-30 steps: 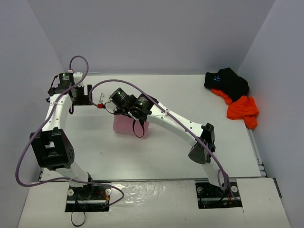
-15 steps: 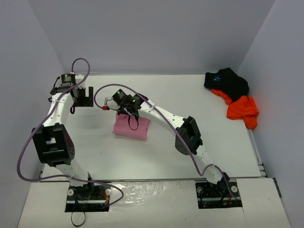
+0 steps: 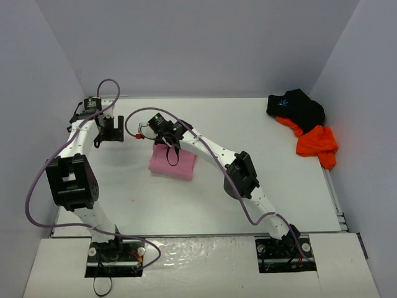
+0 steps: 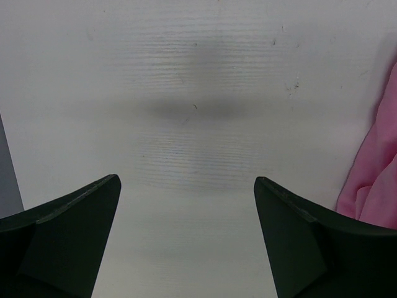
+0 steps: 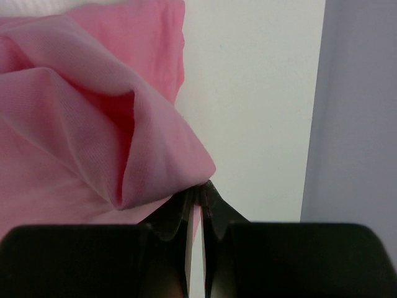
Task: Fold and stack the t-shirts
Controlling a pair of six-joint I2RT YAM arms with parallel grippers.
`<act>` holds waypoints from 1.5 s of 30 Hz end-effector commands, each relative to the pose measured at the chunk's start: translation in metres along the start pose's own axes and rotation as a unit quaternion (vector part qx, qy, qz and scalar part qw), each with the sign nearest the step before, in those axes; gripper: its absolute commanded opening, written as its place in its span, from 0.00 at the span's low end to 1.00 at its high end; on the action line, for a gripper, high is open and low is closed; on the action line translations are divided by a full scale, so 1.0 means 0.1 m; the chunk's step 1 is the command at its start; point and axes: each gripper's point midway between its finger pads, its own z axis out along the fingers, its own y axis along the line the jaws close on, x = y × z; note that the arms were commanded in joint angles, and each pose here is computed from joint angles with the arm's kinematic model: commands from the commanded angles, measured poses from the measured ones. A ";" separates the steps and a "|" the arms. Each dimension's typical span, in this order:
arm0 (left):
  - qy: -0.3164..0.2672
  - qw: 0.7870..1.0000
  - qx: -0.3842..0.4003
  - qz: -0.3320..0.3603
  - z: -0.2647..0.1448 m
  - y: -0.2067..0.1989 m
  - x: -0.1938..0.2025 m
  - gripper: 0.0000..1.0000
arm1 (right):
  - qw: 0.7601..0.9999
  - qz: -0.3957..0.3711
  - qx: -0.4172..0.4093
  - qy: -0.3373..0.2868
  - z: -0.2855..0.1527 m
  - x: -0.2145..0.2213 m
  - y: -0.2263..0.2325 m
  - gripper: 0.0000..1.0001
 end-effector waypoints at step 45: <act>-0.116 0.993 0.027 -0.008 -0.37 -0.09 -0.66 0.79 | 0.986 0.028 0.139 0.083 0.31 0.66 0.28 0.00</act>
